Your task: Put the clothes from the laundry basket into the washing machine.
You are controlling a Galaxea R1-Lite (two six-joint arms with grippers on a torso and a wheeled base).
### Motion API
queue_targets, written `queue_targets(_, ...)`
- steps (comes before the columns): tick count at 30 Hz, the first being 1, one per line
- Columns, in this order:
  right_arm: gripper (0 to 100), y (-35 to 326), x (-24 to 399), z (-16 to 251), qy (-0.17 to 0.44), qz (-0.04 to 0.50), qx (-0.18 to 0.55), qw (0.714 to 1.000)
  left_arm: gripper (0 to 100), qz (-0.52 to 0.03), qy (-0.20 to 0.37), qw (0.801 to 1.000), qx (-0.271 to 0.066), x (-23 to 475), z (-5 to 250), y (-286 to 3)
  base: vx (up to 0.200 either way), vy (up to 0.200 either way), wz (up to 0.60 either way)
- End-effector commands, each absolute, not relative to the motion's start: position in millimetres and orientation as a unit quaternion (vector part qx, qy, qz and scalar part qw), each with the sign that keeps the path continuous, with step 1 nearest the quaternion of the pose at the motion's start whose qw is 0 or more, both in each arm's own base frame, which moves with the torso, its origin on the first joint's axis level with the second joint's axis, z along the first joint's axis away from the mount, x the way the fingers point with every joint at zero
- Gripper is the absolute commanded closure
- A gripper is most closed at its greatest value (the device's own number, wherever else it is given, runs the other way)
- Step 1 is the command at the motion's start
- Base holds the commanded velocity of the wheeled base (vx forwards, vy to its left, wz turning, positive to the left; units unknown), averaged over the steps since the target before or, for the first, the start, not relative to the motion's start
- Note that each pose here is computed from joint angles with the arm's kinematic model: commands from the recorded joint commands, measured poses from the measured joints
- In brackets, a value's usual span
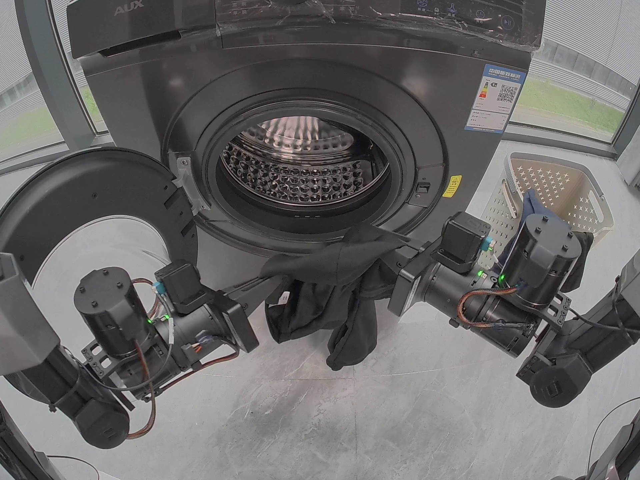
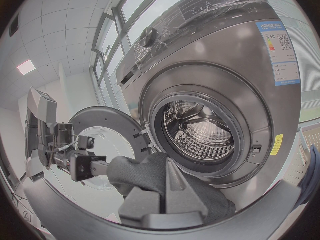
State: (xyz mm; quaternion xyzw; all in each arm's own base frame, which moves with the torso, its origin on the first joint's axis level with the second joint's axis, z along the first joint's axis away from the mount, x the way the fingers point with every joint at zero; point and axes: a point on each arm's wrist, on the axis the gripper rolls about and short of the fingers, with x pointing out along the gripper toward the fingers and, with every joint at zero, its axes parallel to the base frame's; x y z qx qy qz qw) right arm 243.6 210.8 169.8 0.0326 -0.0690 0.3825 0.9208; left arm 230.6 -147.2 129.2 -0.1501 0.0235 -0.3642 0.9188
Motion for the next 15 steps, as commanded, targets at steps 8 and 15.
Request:
queue_targets(8,0,204.2,239.2,129.9,0.013,0.380,0.017,0.925,100,-0.379,-0.042,0.909,-0.171,202.8,169.2,-130.7,0.000,0.000,0.00)
queue_targets(15,0,199.3,231.1,102.6,0.068,0.381,-0.004,0.922,100,-0.380,-0.057,0.907,-0.174,206.3,175.5,-132.4,0.000,0.000,0.00)
